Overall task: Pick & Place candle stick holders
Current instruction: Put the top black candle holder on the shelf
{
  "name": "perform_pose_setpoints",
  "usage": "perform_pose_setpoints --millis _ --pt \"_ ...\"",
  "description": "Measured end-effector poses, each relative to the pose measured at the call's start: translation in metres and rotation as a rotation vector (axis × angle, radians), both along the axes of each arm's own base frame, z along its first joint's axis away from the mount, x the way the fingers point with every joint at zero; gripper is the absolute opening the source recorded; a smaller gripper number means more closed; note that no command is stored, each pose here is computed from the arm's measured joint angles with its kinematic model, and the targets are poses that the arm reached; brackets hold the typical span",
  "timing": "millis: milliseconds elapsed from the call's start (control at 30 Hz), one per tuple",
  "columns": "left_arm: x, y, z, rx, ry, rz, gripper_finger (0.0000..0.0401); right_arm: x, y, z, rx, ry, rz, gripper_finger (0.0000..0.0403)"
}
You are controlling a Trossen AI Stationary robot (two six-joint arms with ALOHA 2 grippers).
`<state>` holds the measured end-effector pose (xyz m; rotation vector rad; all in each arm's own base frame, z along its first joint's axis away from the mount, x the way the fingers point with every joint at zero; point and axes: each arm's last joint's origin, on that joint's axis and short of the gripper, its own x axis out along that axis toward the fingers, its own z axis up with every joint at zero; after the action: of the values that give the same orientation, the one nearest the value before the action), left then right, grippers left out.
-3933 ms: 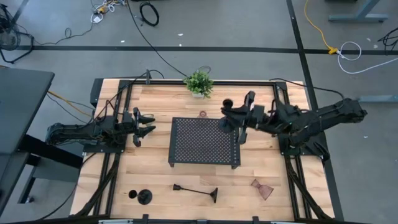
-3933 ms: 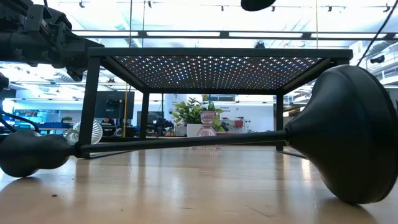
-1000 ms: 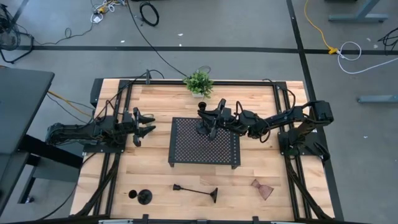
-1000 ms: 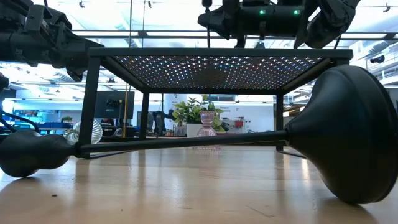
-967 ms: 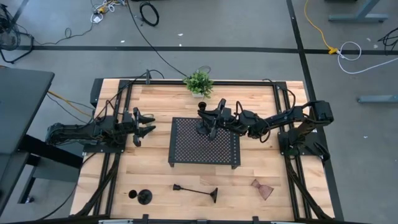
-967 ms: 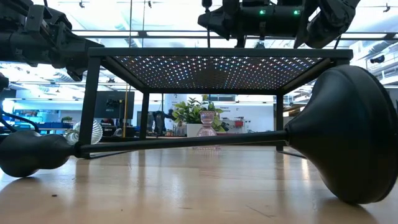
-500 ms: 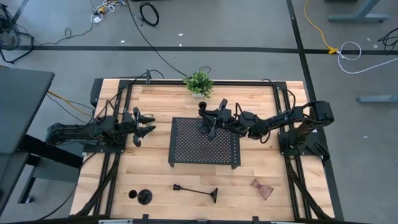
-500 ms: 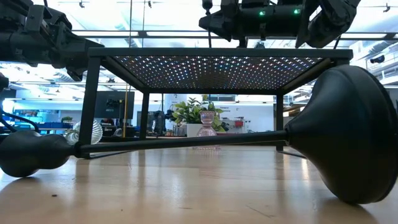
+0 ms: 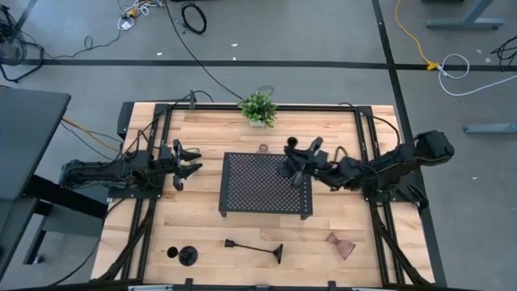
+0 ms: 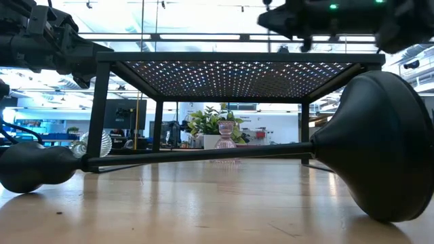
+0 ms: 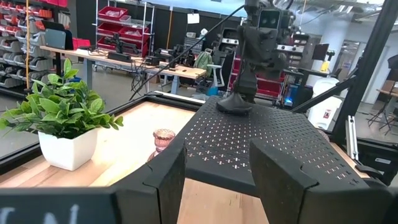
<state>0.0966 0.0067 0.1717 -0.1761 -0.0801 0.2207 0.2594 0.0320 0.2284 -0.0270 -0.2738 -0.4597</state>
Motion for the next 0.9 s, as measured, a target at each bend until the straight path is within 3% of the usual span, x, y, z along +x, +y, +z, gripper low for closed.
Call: perform_pose_setpoints --millis 200,467,900 --pt "0.0 0.0 0.0 0.0 0.001 0.0 0.0179 -0.021 0.003 -0.008 0.031 -0.048 -0.045 0.0002" --pt "0.0 0.0 0.0 0.0 0.002 0.0 0.0179 -0.022 0.004 -0.004 -0.014 -0.024 -0.08 0.0002" --pt "0.0 0.0 0.0 0.0 0.003 0.0 0.0179 -0.02 0.004 -0.007 0.016 -0.004 -0.072 0.0008"
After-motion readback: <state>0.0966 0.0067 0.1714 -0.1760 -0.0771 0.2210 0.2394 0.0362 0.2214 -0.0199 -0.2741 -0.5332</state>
